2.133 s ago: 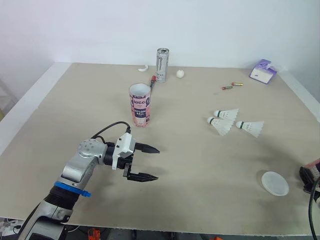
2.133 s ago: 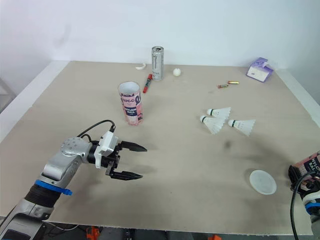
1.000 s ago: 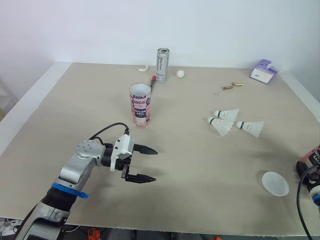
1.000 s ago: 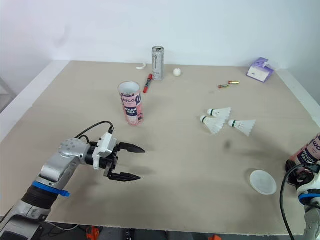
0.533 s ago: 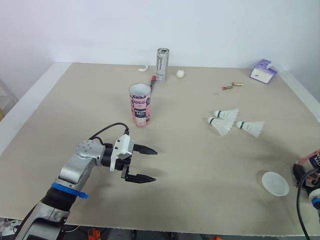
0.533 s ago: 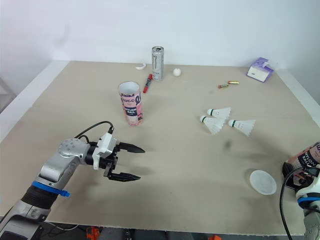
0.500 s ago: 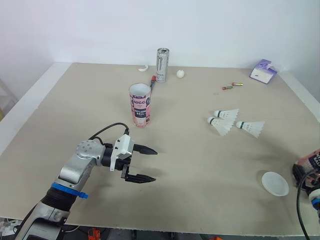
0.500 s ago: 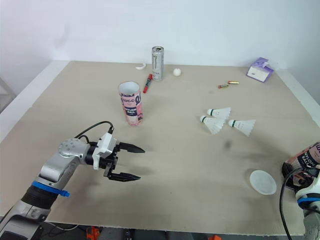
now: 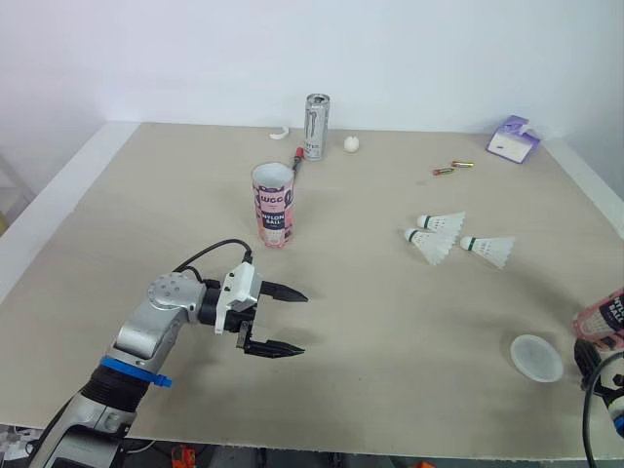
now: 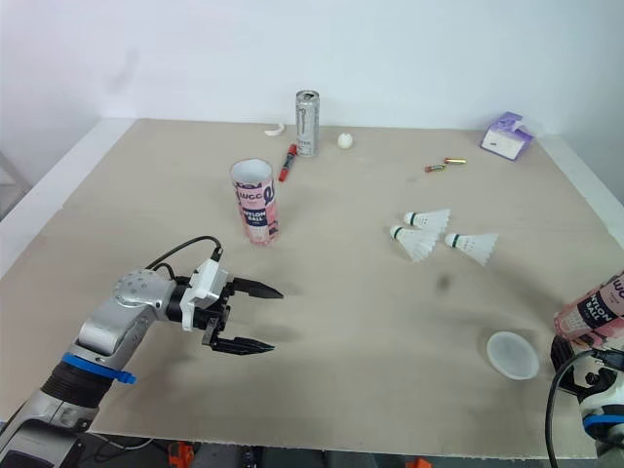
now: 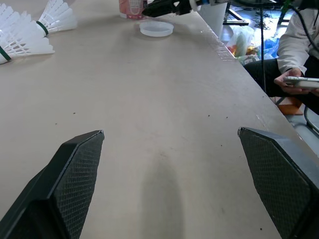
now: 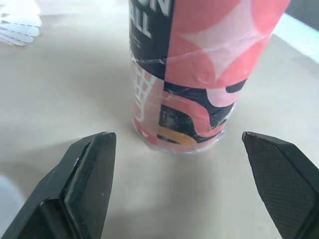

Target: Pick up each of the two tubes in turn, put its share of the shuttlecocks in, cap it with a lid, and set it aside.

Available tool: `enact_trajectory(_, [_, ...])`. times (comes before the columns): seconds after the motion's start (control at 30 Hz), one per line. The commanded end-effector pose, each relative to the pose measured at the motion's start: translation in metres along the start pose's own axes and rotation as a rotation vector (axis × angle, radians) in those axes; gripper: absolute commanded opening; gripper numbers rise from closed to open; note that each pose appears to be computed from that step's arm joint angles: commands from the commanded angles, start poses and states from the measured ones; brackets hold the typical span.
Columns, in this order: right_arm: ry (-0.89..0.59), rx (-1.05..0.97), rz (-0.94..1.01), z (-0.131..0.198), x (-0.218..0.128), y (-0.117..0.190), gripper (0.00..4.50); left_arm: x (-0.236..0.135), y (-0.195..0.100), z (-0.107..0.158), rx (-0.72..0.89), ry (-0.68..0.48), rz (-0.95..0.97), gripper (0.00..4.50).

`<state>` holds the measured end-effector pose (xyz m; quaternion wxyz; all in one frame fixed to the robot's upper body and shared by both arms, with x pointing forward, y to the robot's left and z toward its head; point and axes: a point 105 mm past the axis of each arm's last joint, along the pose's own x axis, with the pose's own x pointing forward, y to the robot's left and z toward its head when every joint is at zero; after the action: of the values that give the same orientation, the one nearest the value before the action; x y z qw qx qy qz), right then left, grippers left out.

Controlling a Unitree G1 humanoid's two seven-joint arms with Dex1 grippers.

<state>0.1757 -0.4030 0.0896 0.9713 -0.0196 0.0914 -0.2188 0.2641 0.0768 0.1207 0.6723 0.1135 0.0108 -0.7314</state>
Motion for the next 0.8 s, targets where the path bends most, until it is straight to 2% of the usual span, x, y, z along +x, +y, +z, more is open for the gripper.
enact_trajectory(0.03, [-0.079,-0.056,0.049,0.032,-0.018,0.01,4.35,-0.001,0.004,0.007,0.032,-0.014,0.006,4.5])
enact_trajectory(0.17, [-0.087,-0.171,0.243,0.048,-0.031,0.038,4.35,-0.003,0.01,0.008,0.02,-0.028,0.043,4.5])
enact_trajectory(0.43, [-0.179,-0.217,0.839,0.072,-0.052,0.135,4.35,-0.01,0.02,0.011,0.009,-0.043,0.132,4.5])
enact_trajectory(0.63, [-0.274,-0.287,1.099,0.077,-0.034,0.183,4.35,-0.018,0.03,0.009,-0.014,-0.057,0.272,4.5])
enact_trajectory(0.8, [-0.289,-0.306,1.276,0.074,-0.016,0.216,4.35,-0.036,0.047,0.004,-0.057,-0.051,0.525,4.5])
